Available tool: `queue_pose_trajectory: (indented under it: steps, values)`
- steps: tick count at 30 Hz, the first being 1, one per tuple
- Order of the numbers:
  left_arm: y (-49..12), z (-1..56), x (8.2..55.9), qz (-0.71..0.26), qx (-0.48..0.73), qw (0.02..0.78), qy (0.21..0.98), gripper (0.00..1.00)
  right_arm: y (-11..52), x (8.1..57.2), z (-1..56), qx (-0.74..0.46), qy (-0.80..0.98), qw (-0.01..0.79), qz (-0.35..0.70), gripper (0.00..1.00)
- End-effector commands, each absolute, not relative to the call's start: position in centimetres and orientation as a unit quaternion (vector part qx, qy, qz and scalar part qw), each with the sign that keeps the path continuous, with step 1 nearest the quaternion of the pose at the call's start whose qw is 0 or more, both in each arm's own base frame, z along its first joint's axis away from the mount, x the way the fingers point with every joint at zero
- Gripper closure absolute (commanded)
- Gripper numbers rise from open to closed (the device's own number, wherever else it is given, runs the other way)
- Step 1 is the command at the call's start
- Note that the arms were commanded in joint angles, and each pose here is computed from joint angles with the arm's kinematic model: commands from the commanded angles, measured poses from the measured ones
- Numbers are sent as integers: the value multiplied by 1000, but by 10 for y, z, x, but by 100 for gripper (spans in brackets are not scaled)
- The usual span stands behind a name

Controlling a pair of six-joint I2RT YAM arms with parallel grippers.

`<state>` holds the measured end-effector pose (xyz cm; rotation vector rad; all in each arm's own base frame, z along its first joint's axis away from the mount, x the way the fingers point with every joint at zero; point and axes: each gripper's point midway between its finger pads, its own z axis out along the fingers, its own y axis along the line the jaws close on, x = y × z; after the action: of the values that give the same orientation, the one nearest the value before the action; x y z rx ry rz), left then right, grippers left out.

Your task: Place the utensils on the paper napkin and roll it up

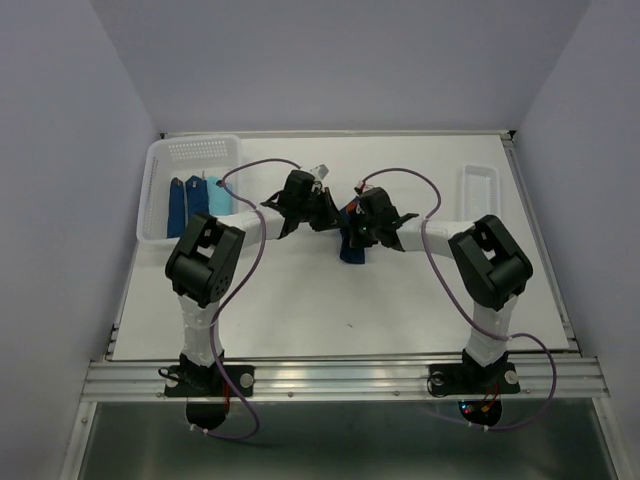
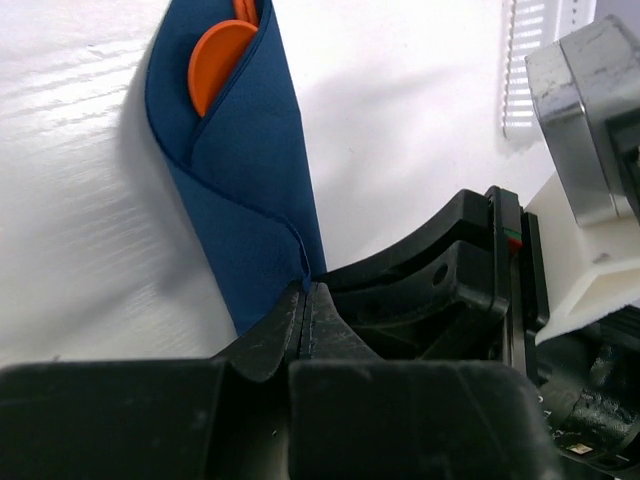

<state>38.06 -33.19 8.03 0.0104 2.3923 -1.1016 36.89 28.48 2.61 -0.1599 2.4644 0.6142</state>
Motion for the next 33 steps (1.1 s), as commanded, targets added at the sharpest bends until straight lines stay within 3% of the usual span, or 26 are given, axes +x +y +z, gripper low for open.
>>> queue_pose_trajectory:
  steps: [1, 16, 33]
  values:
    - [-358, 124, 392, -477, 45, 278, 833, 100, 276, 340, 11, -83, 933, 256, 237, 95]
    - [-395, 120, 373, -540, 103, 233, 802, 100, 275, 306, 7, -171, 910, 205, 316, 97]
    - [-394, 38, 358, -493, 60, 165, 852, 100, 263, 318, 14, -161, 919, 230, 276, 95]
